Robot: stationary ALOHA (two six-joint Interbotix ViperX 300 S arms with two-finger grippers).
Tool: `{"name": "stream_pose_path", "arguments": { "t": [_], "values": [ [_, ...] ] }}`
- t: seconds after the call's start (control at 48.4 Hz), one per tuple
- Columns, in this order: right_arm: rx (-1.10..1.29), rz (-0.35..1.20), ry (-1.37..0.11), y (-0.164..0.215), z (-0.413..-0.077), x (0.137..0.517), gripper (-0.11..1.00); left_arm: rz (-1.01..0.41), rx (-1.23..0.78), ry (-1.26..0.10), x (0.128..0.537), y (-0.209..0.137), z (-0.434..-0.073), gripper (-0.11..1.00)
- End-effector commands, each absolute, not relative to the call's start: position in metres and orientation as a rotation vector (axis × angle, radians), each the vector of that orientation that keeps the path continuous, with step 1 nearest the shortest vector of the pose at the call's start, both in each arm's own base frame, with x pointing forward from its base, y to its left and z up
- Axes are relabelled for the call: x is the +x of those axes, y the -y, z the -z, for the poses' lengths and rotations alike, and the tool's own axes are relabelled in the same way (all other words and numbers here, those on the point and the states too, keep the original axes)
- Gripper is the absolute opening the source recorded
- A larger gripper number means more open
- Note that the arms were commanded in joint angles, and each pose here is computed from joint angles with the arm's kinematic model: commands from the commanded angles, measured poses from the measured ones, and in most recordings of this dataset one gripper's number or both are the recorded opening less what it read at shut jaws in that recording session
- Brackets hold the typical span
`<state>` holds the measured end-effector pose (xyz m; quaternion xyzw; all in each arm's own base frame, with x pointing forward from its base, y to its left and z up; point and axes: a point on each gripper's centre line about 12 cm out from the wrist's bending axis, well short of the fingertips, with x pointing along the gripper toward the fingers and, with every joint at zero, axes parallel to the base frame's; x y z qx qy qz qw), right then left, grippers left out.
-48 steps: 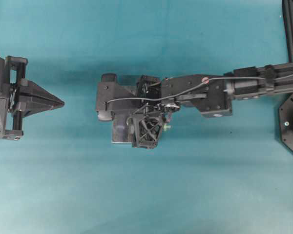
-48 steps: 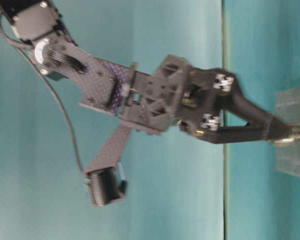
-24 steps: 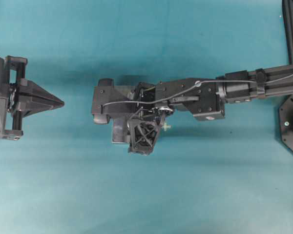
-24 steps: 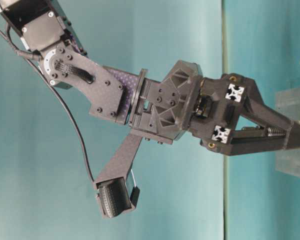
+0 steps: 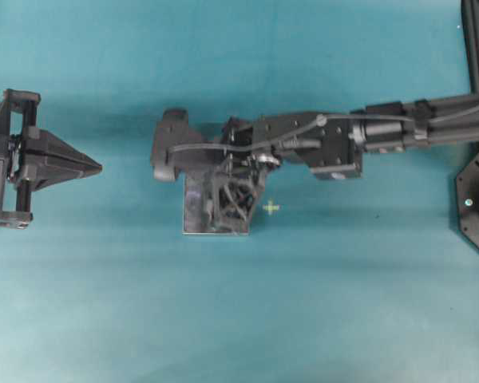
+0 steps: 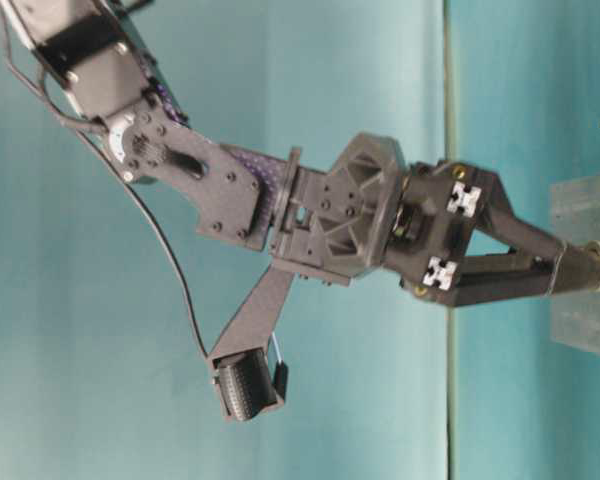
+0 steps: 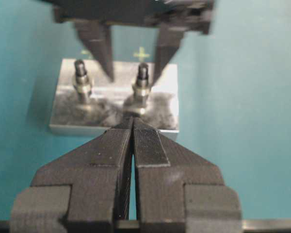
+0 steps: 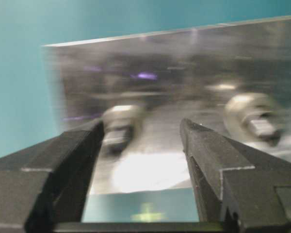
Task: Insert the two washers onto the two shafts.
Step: 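Lower the washer down onto the lower shaft with the right gripper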
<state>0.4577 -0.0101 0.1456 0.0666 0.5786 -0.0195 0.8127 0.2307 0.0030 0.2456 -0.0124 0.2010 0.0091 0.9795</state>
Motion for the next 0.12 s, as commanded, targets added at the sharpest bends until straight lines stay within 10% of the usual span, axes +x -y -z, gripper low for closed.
{"name": "stream_pose_path", "arguments": {
  "t": [0.0,0.103],
  "values": [
    [0.128,0.030,-1.213,0.004,-0.155,0.461,0.67,-0.017,-0.023,-0.391,0.233,-0.003,-0.251,0.00],
    [0.117,0.009,-1.219,-0.007,-0.158,0.460,0.67,-0.017,-0.023,-0.396,0.233,-0.003,-0.249,0.00]
  ]
}}
